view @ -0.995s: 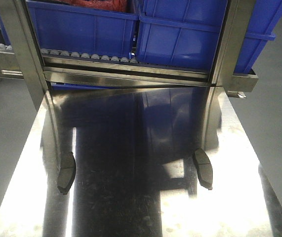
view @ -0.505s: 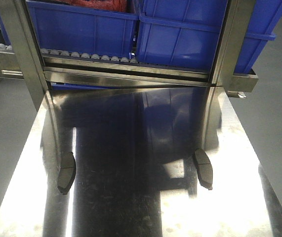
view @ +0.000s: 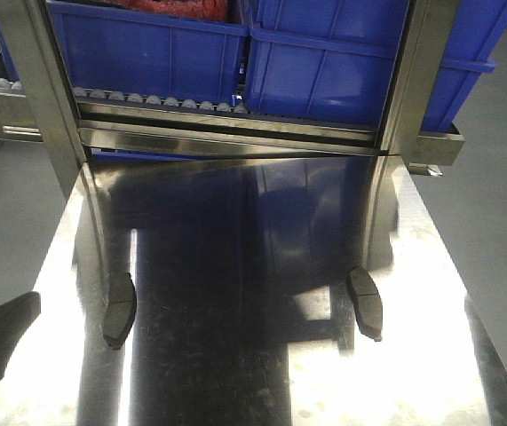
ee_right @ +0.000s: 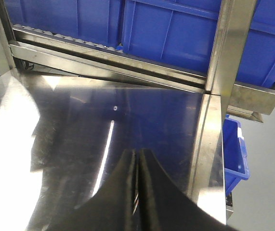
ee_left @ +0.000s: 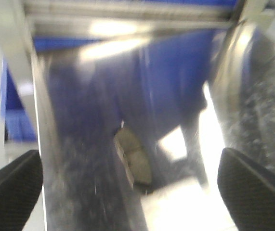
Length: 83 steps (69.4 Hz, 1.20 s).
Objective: Move and align brake pads A on conveyor
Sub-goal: 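Lower the left gripper toward the brake pad nearest the left arm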
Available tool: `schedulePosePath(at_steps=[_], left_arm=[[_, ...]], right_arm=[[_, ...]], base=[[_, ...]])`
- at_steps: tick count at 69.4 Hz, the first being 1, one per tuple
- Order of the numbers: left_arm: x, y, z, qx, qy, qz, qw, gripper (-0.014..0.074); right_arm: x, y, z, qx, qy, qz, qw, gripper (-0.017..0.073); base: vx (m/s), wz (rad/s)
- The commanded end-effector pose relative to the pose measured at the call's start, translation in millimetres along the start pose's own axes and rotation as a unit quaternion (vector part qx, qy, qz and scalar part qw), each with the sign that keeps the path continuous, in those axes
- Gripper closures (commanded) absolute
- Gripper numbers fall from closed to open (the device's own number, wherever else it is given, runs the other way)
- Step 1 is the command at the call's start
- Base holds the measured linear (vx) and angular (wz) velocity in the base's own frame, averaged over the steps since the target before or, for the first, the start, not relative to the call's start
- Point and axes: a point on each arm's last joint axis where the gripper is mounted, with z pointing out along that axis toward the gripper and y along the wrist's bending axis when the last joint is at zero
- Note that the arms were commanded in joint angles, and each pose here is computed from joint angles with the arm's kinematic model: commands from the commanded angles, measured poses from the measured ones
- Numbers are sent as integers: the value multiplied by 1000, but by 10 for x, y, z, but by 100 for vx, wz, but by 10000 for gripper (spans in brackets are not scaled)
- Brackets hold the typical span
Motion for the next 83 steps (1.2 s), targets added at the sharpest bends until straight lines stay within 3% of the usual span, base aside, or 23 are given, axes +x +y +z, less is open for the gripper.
schedulePosePath(at_steps=[1,17,31,38,51,73,83], left_arm=[[-235,-70,154,-13,20,-23,999,-109],[-412,-199,891,-52,126,-8,991,-101],[-519,-83,1558,-96,184,-47,977,-85],[-521,-113,1806,-98,211,-54,971,-70],[-416,-211,2116,-71,286,-48,954,-42],[-169,-178,2374,-93,364,-47,925,-3],[-141,-173,2384,-95,373,-47,922,24]], right_arm=[[-159,-4,-23,2,-49,-8,999,568],[-159,-4,-23,2,-49,-8,999,568],[-159,-4,-23,2,-49,-8,999,568],[-159,-4,-23,2,-49,-8,999,568],[-159,-4,-23,2,-49,-8,999,568],[-159,-4,-23,2,-49,-8,999,568],[-159,-4,-23,2,-49,-8,999,568]], base=[[0,0],[0,0],[0,0],[0,0],[0,0],[0,0],[0,0]])
